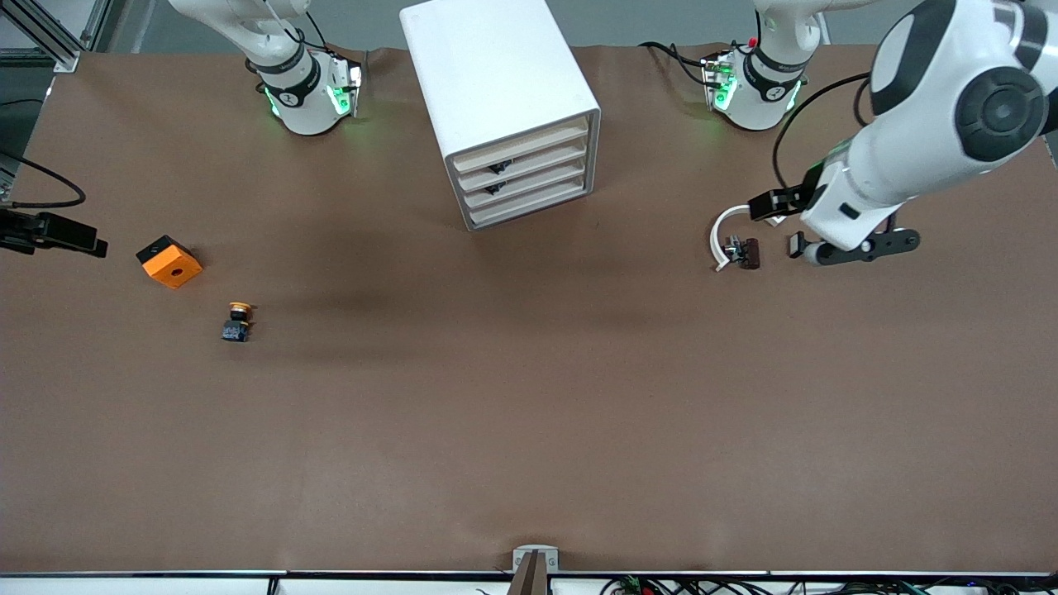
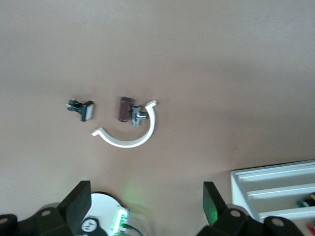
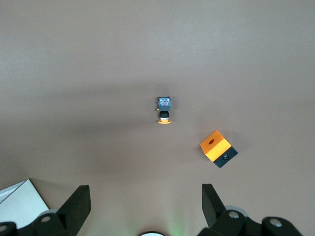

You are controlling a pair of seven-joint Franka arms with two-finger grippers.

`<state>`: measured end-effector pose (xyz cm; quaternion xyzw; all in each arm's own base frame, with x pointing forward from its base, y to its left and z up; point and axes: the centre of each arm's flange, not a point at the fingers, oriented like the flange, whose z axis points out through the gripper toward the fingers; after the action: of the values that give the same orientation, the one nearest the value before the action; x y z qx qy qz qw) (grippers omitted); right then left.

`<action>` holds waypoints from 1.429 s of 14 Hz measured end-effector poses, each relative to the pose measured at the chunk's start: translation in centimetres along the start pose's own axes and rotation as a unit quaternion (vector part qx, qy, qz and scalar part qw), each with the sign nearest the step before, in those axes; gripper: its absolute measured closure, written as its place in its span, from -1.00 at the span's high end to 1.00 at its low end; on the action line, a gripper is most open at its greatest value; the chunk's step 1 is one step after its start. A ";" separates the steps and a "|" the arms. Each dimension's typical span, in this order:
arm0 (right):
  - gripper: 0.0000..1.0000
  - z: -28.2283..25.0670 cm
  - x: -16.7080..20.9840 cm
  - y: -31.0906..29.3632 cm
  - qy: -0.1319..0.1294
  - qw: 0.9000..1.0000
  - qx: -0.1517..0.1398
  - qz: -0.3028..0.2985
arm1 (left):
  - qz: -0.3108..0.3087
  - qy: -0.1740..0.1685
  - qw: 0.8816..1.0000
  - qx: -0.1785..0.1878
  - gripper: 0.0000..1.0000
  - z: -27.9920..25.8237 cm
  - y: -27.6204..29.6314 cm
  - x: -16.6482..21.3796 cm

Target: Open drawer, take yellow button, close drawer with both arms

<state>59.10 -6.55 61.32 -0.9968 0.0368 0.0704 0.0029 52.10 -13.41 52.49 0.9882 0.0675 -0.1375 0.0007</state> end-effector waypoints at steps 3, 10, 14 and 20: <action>1.00 -2.3 -1.7 1.4 0.017 1.000 0.002 0.008 | 0.031 0.014 0.999 -0.012 1.00 -1.5 -6.1 -1.0; 1.00 -4.8 -4.1 0.1 0.027 1.000 0.004 -0.006 | 0.046 0.106 0.993 -0.017 1.00 -7.3 -12.4 -5.2; 1.00 -4.6 -4.2 0.0 0.021 1.000 0.004 -0.006 | 0.047 0.137 0.989 -0.019 1.00 -9.9 -12.5 -5.9; 1.00 -4.6 -4.2 0.3 0.020 1.000 0.003 -0.003 | 0.051 0.139 0.989 -0.018 1.00 -10.6 -12.0 -5.7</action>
<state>55.53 -6.62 66.46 -0.9982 0.0341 0.0499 0.0058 47.90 -2.11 64.43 0.9997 0.0184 0.0025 0.0158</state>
